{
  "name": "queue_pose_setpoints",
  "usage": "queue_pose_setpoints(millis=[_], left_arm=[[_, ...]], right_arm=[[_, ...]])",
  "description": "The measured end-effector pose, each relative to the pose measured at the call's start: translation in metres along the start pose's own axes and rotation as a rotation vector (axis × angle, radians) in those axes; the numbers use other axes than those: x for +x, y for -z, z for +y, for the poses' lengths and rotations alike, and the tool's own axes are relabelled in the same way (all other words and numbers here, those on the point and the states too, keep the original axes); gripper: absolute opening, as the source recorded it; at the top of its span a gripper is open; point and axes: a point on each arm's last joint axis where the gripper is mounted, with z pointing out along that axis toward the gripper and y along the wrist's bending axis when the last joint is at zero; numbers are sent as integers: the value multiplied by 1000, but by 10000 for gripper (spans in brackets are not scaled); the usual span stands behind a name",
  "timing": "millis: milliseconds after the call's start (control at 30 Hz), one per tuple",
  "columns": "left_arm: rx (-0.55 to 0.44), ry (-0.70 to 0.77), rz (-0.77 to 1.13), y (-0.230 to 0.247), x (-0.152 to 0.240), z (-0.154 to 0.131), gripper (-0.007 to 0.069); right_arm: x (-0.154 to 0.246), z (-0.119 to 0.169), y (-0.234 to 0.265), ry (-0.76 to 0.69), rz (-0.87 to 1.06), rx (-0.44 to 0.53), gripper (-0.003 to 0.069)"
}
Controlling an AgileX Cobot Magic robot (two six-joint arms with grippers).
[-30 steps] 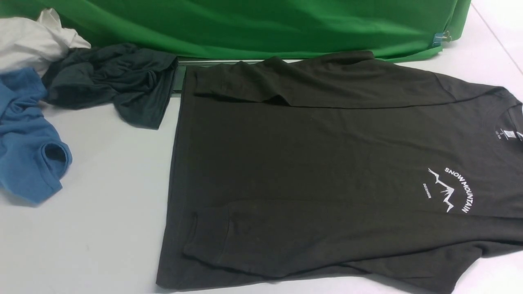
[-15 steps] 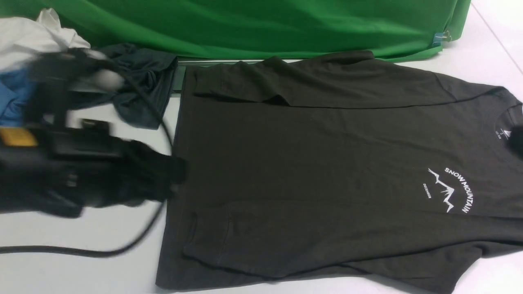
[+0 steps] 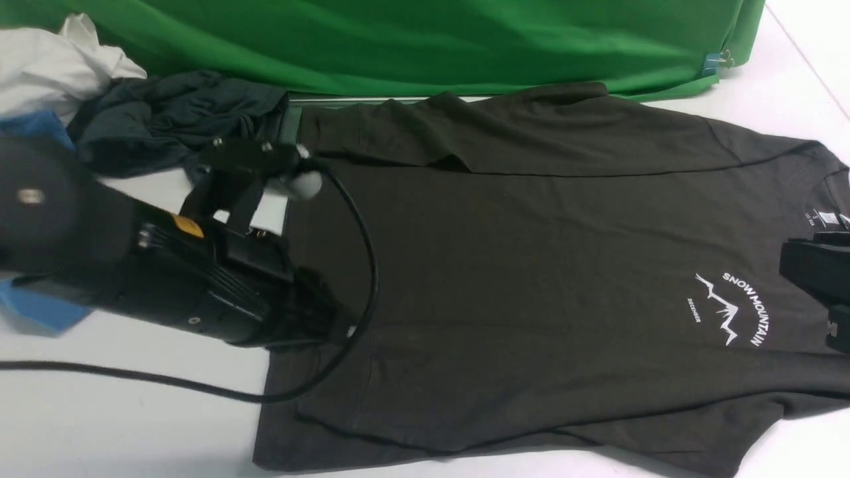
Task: Fold a long-sleeved shirt on a white desktop.
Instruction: 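Grasp the left edge of the dark T-shirt lying flat on the table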
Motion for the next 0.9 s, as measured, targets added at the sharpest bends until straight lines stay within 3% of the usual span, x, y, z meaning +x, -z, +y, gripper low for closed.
queue_pose_setpoints(millis=[100, 200, 600, 900], left_arm=[[-109, 38, 62, -13, -4, 13, 92], [-149, 11, 122, -29, -9, 21, 151], [-113, -48, 253, -75, -45, 29, 460], [-97, -22, 354, -102, -36, 35, 491]], right_arm=[[0, 0, 0, 0, 0, 0, 240], [0, 0, 0, 0, 0, 0, 240], [0, 0, 0, 0, -2, 0, 240], [0, 0, 0, 5, -4, -1, 239]])
